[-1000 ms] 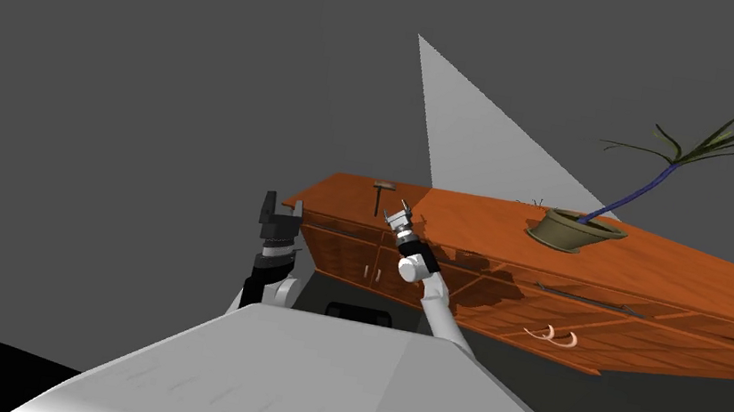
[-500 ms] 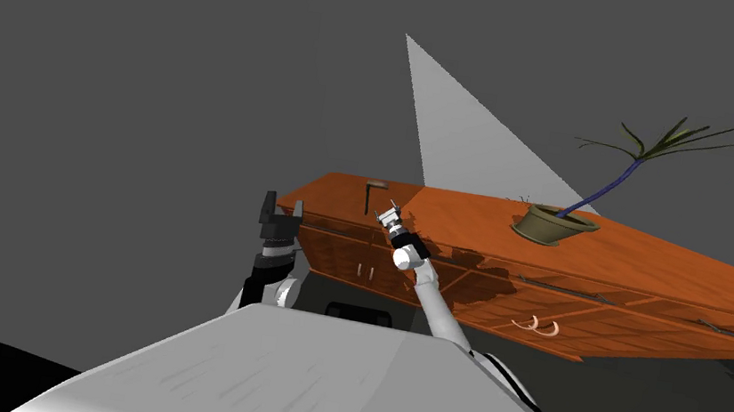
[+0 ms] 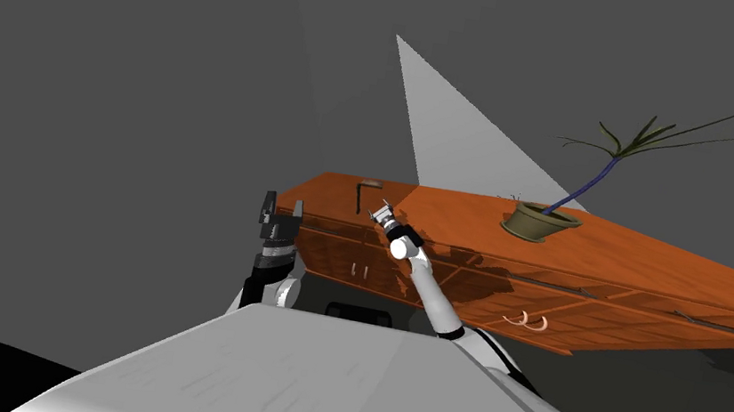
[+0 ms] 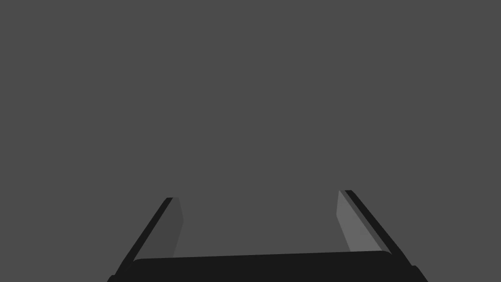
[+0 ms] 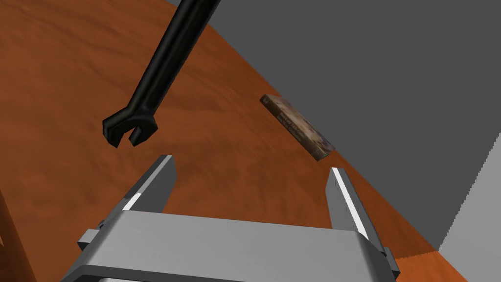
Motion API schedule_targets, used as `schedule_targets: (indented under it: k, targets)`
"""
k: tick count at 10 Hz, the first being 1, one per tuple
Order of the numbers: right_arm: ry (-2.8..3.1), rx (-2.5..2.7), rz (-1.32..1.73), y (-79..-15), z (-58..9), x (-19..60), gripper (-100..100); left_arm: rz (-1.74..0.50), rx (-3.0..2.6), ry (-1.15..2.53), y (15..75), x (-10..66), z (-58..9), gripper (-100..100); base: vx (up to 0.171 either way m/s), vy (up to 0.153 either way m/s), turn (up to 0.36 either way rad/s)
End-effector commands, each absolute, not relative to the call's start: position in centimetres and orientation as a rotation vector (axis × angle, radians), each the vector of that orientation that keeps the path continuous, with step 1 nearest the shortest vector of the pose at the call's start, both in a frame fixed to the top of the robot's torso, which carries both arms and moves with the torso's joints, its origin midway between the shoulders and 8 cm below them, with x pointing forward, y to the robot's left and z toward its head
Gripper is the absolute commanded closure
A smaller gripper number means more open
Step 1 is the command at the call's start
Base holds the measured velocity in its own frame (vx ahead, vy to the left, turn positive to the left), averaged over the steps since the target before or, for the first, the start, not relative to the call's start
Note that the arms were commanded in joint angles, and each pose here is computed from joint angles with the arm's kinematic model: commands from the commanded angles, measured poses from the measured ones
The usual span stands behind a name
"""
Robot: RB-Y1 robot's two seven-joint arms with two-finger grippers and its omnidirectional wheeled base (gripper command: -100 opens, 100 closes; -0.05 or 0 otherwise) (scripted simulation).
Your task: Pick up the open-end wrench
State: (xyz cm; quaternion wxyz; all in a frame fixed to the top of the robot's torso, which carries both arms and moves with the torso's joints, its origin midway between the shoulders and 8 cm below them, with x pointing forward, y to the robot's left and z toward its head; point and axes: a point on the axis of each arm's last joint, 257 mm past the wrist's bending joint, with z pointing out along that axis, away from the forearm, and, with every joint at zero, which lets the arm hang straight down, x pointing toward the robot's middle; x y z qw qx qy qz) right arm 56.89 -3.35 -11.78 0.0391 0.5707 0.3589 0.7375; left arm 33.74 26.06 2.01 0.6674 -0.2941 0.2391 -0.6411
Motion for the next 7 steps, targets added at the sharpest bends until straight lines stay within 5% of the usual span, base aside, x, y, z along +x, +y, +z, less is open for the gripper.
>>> schedule_targets:
  k: [1,7]
  targets:
    - [1.143,1.836,2.268,-1.7,-12.4,57.5,-100,-1.446,-0.664,0.539,26.1,33.7,2.0,0,0.003,-0.07,-0.034]
    - [1.276,2.063,2.249,2.5,-13.7,58.6,-100,-1.446,-0.664,0.539,26.1,33.7,2.0,0,-0.001,-0.058,-0.011]
